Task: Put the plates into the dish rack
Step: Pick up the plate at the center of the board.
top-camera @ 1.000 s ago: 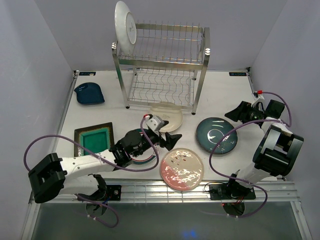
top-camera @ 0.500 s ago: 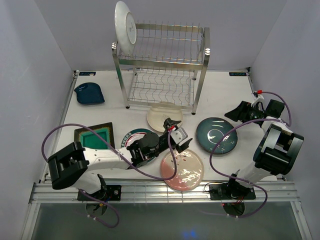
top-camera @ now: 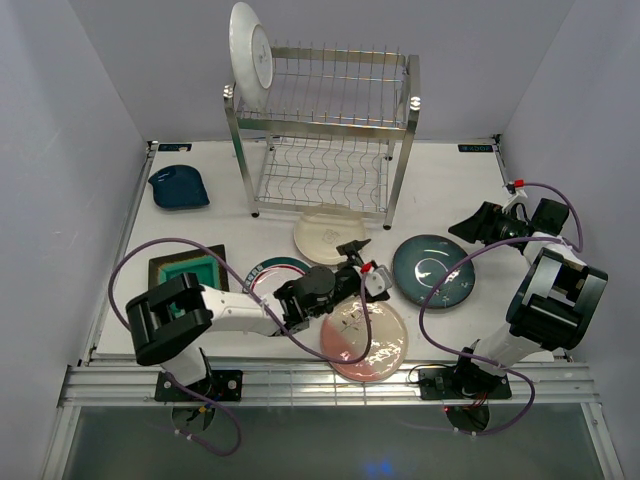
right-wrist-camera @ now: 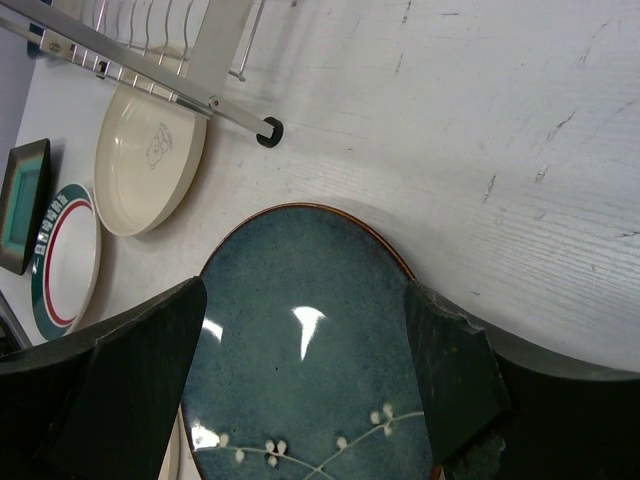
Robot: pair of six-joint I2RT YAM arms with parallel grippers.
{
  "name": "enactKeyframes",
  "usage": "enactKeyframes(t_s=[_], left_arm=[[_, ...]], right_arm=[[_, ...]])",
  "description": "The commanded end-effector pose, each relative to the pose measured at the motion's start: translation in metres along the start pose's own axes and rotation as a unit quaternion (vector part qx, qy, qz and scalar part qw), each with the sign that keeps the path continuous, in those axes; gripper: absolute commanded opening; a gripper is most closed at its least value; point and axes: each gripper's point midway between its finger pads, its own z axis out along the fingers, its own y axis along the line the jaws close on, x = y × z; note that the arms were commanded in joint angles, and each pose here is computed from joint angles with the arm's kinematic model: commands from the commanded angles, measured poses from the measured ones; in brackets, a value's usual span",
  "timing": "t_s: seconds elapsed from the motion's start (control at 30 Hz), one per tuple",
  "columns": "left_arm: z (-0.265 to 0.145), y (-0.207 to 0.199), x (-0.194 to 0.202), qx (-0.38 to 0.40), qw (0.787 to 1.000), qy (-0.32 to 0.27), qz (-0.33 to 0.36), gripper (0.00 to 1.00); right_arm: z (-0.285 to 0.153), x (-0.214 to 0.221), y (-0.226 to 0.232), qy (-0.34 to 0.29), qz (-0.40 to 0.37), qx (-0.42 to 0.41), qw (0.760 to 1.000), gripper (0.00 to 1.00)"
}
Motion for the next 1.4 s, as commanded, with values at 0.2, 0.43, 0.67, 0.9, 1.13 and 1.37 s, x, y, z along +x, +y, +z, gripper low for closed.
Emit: enactKeyframes(t_s=[0.2,0.43,0.67,0.9,1.13,1.37], left_arm=[[0.018,-0.044,0.001,0.05,0.991,-0.006,0.127,0.98],[0.025,-0.088,0.026,0.084,0.958,-0.001,0.275,0.98],[0.031,-0.108,0.022,0.113,0.952,-0.012,0.284,0.98],[0.04,-0.126,0.012,0.164,0.95,-0.011,0.266,0.98],[0.046,-0.146,0.015,0.225,0.941,0.013,0.253,0.98],[0.051,-0.162,0.023,0.26,0.932,0.021,0.252,0.96]], right_arm=[[0.001,-0.012,0.002,-0.005,-0.016,-0.009,1.0,0.85],[0.002,-0.013,0.002,-0.004,-0.013,-0.013,1.0,0.85],[0.002,-0.012,0.003,-0.003,-0.012,-0.016,1.0,0.85],[0.002,-0.012,0.004,-0.002,-0.012,-0.019,1.0,0.85],[0.002,-0.012,0.005,-0.002,-0.012,-0.022,1.0,0.85],[0.002,-0.011,0.005,0.0,-0.009,-0.026,1.0,0.85]])
